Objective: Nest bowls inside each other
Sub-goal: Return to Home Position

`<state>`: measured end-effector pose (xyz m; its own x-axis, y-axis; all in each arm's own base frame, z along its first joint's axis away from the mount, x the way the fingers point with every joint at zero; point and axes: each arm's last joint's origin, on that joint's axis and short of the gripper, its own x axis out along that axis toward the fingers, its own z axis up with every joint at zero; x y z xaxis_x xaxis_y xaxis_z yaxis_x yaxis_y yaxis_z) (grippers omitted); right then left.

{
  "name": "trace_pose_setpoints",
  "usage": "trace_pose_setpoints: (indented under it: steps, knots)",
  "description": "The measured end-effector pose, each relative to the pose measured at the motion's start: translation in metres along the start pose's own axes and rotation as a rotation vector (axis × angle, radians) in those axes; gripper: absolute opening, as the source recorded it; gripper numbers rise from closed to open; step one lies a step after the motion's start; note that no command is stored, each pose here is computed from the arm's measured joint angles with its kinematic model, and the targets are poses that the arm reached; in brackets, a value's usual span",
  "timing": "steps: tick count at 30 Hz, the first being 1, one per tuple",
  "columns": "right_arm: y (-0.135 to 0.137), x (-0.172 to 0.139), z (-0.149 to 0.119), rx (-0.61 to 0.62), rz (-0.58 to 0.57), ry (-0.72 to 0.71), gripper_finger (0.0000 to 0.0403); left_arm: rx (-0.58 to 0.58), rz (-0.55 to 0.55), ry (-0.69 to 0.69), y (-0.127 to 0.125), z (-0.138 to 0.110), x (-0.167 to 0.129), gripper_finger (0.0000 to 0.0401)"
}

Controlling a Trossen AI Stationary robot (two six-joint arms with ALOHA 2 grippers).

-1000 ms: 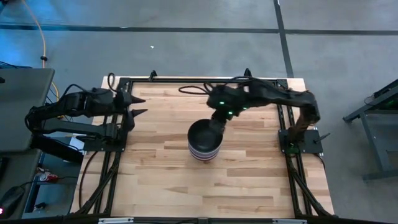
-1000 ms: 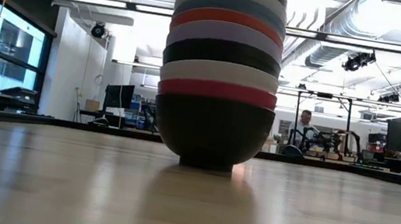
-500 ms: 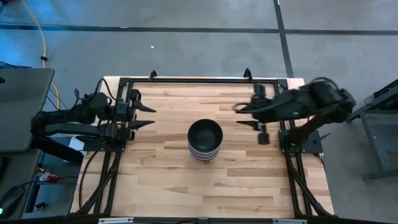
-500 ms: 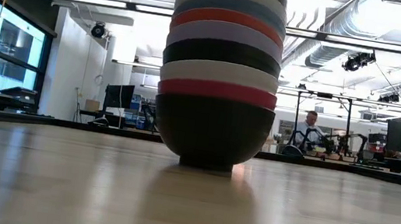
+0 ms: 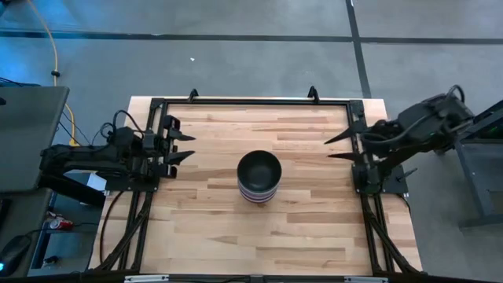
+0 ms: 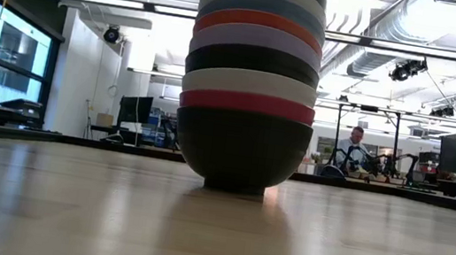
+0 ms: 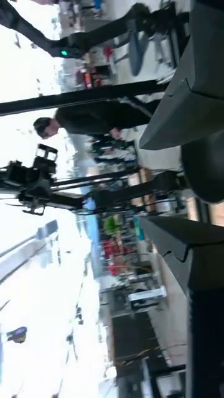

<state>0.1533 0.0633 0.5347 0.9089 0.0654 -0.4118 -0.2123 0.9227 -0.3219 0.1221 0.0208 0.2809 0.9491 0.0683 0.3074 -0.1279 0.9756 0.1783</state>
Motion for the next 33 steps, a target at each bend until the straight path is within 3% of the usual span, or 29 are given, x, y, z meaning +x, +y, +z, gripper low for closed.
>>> trace_pose_setpoints:
  steps: [14,25,33]
  knots:
    - [-0.006,-0.022,-0.006,-0.076,0.011,-0.043,0.0131,-0.016,0.123,-0.106,-0.007,-0.05,-0.021,0.0172]
    - [-0.006,-0.024,-0.008,-0.058,0.014,-0.032,0.0131,-0.053,0.113,-0.083,-0.013,-0.067,-0.028,0.0172]
    - [-0.006,-0.024,-0.008,-0.058,0.014,-0.032,0.0131,-0.009,0.064,-0.18,-0.02,-0.057,-0.029,0.0172]
